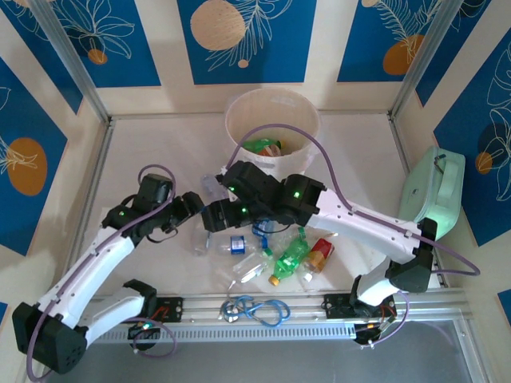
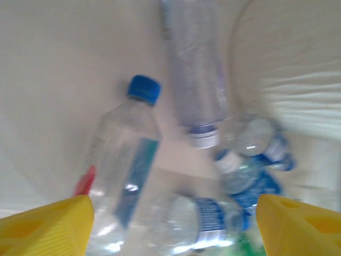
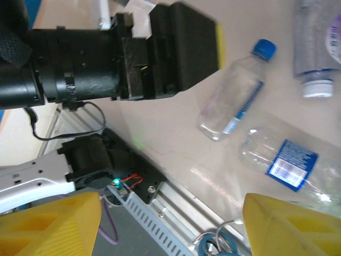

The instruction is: Put the plastic bottles in the bin

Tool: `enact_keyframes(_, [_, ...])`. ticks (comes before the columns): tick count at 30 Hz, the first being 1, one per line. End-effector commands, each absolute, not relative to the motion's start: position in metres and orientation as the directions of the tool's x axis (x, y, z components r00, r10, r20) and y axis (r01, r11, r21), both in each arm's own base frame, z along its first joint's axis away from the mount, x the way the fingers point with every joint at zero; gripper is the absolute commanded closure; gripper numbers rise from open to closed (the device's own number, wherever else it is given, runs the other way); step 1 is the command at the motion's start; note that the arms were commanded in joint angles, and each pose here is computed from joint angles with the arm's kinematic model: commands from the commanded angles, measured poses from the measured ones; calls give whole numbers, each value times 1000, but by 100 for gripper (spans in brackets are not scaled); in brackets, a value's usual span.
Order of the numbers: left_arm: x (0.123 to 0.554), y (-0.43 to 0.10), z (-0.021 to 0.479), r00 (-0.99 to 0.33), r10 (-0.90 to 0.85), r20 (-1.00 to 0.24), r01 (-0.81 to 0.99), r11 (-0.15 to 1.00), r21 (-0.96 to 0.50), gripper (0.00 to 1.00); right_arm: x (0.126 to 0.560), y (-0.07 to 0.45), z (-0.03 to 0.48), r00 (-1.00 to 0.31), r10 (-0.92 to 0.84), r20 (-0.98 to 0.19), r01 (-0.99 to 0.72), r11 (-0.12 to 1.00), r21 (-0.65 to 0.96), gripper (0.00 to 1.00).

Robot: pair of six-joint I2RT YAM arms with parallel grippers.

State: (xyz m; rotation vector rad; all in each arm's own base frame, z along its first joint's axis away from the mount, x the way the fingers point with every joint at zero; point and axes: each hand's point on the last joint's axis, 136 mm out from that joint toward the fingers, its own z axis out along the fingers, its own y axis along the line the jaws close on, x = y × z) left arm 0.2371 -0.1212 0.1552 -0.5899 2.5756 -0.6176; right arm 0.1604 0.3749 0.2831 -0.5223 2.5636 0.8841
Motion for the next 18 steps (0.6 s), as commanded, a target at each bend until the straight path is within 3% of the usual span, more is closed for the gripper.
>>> enact_keyframes(1, [224, -101, 124, -876, -379, -298, -280, 904, -324, 15, 165, 356, 275, -893, -160, -421, -383, 763, 522, 29])
enact_keyframes(9, [244, -123, 86, -929, -277, -246, -201, 935, -292, 8, 166, 349, 257, -918, -139, -371, -334, 774, 538, 29])
enact_keyframes(18, [257, -139, 54, -959, -195, -204, -148, 963, -225, 7, 174, 345, 260, -922, -129, -365, -320, 783, 532, 29])
